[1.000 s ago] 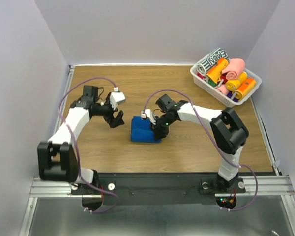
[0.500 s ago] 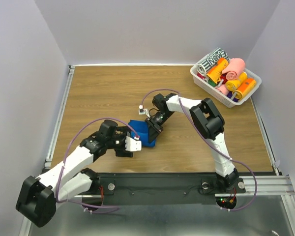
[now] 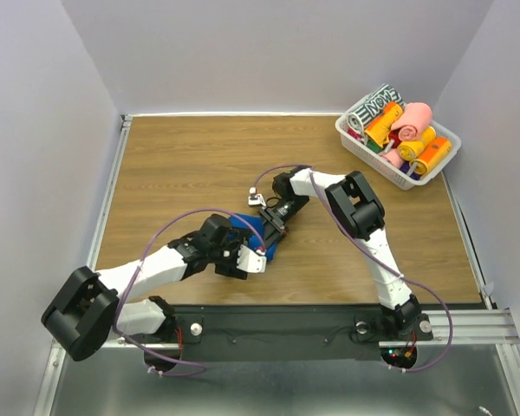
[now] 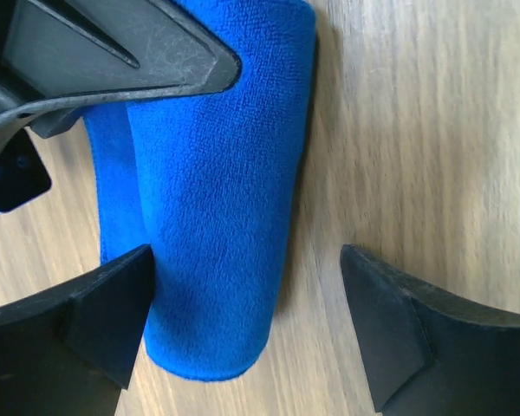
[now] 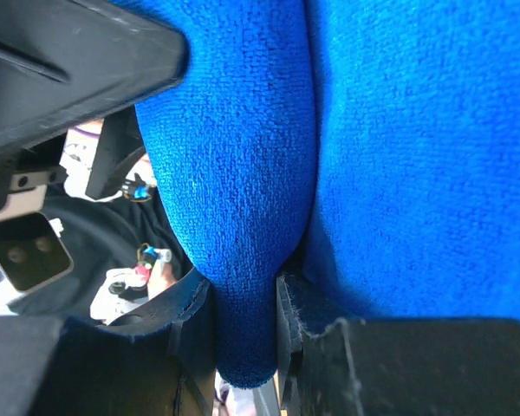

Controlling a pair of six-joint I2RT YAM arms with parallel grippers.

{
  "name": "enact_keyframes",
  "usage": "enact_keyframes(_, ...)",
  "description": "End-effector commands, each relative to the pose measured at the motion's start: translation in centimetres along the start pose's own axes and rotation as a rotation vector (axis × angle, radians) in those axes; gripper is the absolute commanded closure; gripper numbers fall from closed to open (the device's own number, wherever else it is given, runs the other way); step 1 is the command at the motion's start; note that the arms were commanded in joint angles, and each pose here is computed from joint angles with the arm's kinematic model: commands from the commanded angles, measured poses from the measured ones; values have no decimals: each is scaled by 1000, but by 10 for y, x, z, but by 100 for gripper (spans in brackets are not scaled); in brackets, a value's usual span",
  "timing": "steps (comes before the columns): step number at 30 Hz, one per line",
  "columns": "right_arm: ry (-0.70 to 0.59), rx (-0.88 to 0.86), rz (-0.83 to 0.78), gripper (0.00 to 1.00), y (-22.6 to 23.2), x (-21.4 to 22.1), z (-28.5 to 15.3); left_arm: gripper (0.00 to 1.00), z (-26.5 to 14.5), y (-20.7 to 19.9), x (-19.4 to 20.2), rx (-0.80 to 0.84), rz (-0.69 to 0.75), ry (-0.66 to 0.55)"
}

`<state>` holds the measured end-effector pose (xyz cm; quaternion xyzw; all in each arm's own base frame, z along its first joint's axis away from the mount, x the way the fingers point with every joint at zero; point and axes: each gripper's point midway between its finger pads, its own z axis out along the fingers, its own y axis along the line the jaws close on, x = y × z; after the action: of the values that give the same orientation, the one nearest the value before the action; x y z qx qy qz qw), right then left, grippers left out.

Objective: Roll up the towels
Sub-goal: Roll the towel

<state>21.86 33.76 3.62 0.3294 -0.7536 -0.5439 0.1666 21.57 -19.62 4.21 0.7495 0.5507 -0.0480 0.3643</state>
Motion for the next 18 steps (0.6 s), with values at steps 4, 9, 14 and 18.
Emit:
enact_keyframes(4, 63, 81, 18, 85, -22, 13, -1, 32, 15, 10, 6, 21, -79, 72)
enact_keyframes(9, -9, 118, 37, 75, -28, -3, -28, 62, 19, -13, 0, 161, -207, 71)
enact_keyframes(14, -151, 173, 74, 58, -34, -26, -81, 71, 16, -36, 1, 263, -283, 96)
enact_keyframes(18, -260, 213, 71, 34, -30, -37, -118, 73, 17, -42, -2, 331, -331, 92)
